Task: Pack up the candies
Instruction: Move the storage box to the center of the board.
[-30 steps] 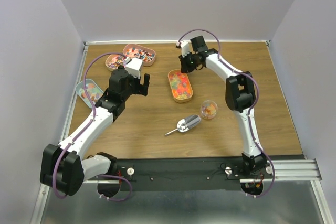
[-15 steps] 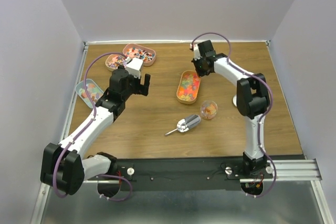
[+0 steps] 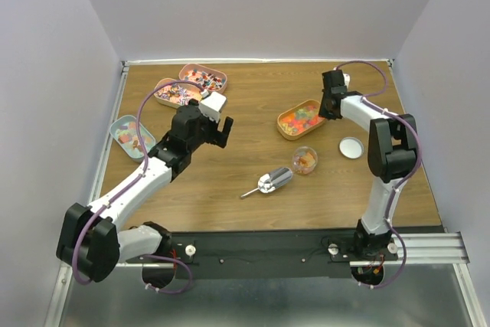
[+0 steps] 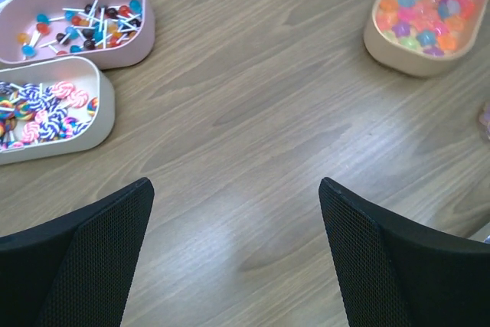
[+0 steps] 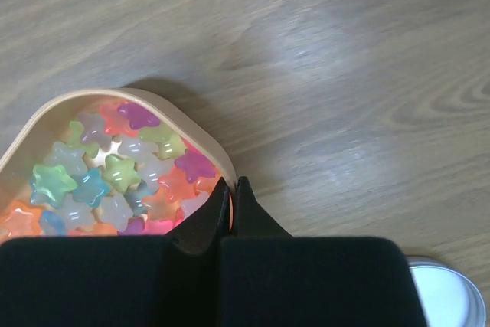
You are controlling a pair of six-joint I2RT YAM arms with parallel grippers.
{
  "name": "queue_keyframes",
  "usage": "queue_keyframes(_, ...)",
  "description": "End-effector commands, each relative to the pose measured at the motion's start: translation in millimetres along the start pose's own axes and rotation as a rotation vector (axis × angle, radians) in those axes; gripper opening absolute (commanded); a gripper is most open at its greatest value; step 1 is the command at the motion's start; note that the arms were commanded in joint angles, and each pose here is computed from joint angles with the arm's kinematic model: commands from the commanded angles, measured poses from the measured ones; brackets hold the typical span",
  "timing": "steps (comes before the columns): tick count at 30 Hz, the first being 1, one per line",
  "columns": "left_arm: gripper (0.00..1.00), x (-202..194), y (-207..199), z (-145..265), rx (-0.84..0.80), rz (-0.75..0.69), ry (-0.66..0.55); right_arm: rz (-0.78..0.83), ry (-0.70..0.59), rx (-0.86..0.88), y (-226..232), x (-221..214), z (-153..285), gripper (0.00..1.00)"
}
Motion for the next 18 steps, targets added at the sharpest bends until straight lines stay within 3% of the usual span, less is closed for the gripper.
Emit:
queue_keyframes(1, 0.95, -1.9, -24.9, -0.1, -0.071, -0.081, -0.02, -0.204, -0.105, -0.031, -20.6, 23.7, 3.0, 0.01)
queue_keyframes(9, 0.94, -10.3, -74.0, 3.9, -0.186, -0.188, 0.005, -0.178, -0.094, -0.006, -25.3, 23.4, 4.5, 0.07)
queue_keyframes(14, 0.94, 2.7, -73.0, 10.0, -0.179, -0.143, -0.031, -0.124, -0.106, 0.039, -24.8, 28.3, 23.2, 0.37)
queue_keyframes(18, 0.94, 9.7, -65.3, 10.9, -0.127, -0.106, -0.041, -0.062, -0.122, 0.168, -13.2, 40.4, 66.0, 0.48)
Point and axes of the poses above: each gripper's point midway between its finger pads, its own z axis back along the fingers, its own y axis along the line the jaws close on, x = y × z, the point moved 3 cm from there along z, back along the fingers, and after that the axes turned 12 degrees about -z, right-handed, at the moved point
